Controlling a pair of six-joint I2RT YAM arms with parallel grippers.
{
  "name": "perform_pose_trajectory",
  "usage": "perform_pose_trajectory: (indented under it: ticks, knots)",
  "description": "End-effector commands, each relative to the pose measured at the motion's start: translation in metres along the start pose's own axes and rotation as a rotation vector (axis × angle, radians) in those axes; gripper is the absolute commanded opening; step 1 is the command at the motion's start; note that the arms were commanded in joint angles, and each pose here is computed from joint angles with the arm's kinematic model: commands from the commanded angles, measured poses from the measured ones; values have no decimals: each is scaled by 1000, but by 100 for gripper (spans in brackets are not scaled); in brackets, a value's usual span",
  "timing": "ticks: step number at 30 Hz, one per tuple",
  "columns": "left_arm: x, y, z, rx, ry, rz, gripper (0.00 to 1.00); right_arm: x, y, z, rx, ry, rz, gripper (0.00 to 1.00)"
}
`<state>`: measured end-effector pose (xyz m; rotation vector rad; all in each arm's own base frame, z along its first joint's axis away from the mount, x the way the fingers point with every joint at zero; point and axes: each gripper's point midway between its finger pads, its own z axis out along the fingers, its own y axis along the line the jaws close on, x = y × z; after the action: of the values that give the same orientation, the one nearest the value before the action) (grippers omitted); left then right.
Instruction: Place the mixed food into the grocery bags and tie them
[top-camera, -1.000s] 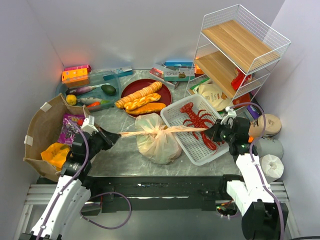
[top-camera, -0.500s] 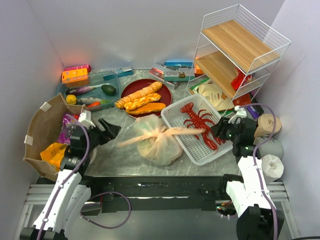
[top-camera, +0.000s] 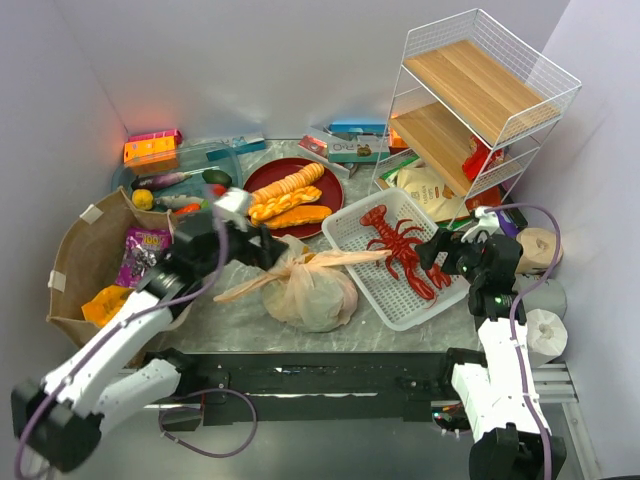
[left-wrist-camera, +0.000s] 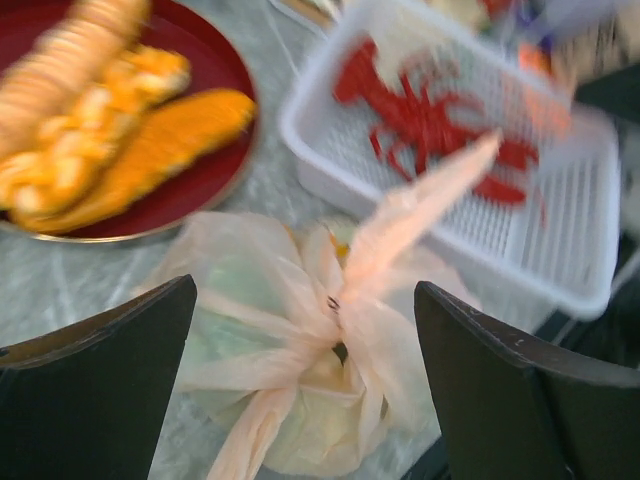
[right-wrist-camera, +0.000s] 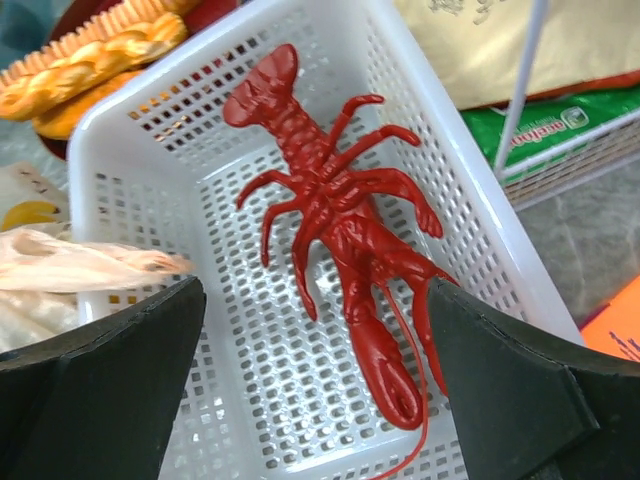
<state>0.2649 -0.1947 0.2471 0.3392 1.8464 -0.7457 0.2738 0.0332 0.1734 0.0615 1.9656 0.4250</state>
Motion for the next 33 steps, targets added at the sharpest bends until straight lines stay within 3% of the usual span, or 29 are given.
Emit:
perform_pose_trajectory:
  ticks: [1, 5, 10, 15, 21, 22, 23, 24, 25, 27, 28, 33]
  knots:
    - [31, -22, 22, 126, 174, 231, 96, -33, 20, -6, -81, -82, -40, 99]
    - [44, -41, 41, 178, 267, 290, 96, -30, 25, -5, -114, -75, -37, 99]
    - [87, -33, 57, 131, 437, 289, 96, -27, 24, -3, -120, -70, -39, 99]
    - [123, -38, 51, 136, 535, 294, 96, -23, 23, 0, -125, -60, -42, 99]
    - [146, -2, 49, -91, 582, 299, 96, -22, 28, 1, -157, -69, -37, 99]
    - [152, 2, 48, -107, 597, 300, 83, -22, 28, 2, -159, -69, -37, 98]
    - [150, 7, 49, -138, 589, 303, 58, -22, 28, 1, -161, -71, -37, 98]
    - [152, 10, 48, -156, 600, 305, 48, -22, 29, 1, -165, -71, -37, 98]
    - [148, 10, 50, -170, 592, 300, 26, -22, 29, 1, -166, -72, -36, 98]
    - [136, 12, 52, -203, 560, 298, 6, -24, 31, -1, -166, -82, -38, 98]
    - [116, 8, 54, -213, 498, 287, 1, -26, 31, -2, -164, -88, -42, 98]
    - [-12, -2, 53, -239, 145, 217, 1, -31, 33, -5, -165, -105, -52, 97]
